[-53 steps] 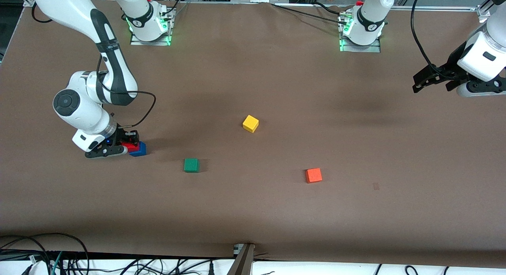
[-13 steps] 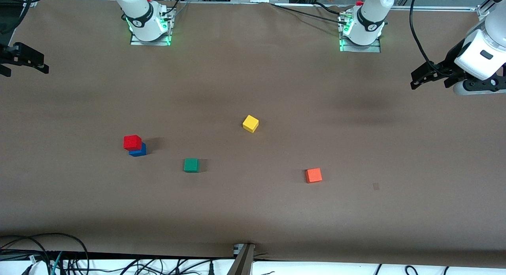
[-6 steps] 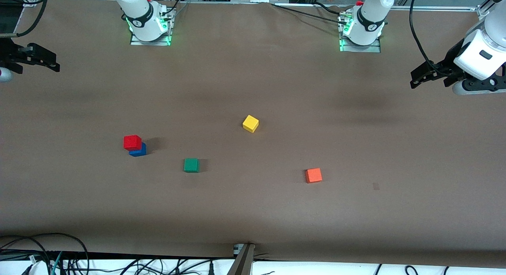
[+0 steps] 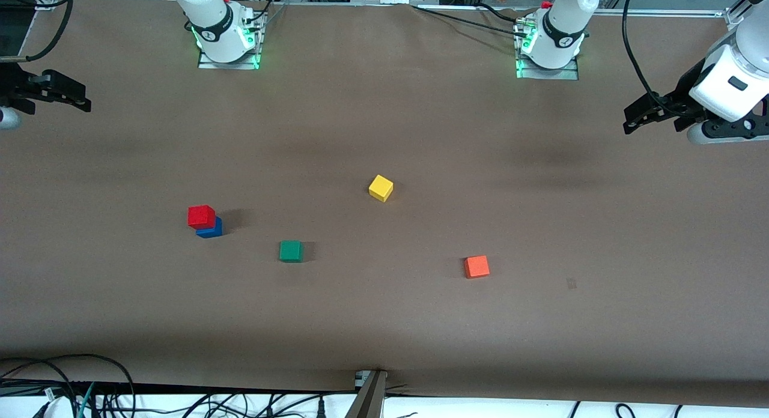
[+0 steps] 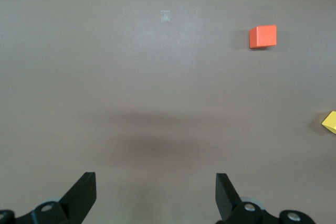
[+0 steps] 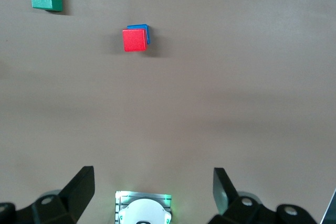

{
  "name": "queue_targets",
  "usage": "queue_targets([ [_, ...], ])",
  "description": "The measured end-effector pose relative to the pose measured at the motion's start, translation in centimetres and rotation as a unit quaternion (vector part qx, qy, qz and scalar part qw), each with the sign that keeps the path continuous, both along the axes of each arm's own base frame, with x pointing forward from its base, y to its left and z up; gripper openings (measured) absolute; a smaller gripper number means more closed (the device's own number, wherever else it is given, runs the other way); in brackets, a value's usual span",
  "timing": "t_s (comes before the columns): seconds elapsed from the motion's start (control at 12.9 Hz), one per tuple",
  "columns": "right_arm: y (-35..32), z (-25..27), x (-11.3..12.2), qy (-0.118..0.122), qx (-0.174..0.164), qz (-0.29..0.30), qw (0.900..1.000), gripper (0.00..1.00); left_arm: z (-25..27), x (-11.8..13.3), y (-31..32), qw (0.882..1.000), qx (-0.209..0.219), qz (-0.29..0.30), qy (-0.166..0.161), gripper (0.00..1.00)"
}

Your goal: Pass red block to right arm, stack on blue

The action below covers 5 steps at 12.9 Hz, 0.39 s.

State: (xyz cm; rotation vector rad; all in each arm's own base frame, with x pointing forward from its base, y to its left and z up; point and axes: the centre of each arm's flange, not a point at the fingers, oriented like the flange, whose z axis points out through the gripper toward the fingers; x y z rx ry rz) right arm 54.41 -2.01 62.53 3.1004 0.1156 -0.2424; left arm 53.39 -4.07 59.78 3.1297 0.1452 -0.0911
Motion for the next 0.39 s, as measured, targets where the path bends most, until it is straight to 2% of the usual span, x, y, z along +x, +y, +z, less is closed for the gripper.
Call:
queue_targets([
  [0.39,0.01,-0.07,0.05,0.0,0.0,0.0,1.0,1.0,-0.02,-0.03,0.0,1.0,0.0,0.0,0.001,1.0],
])
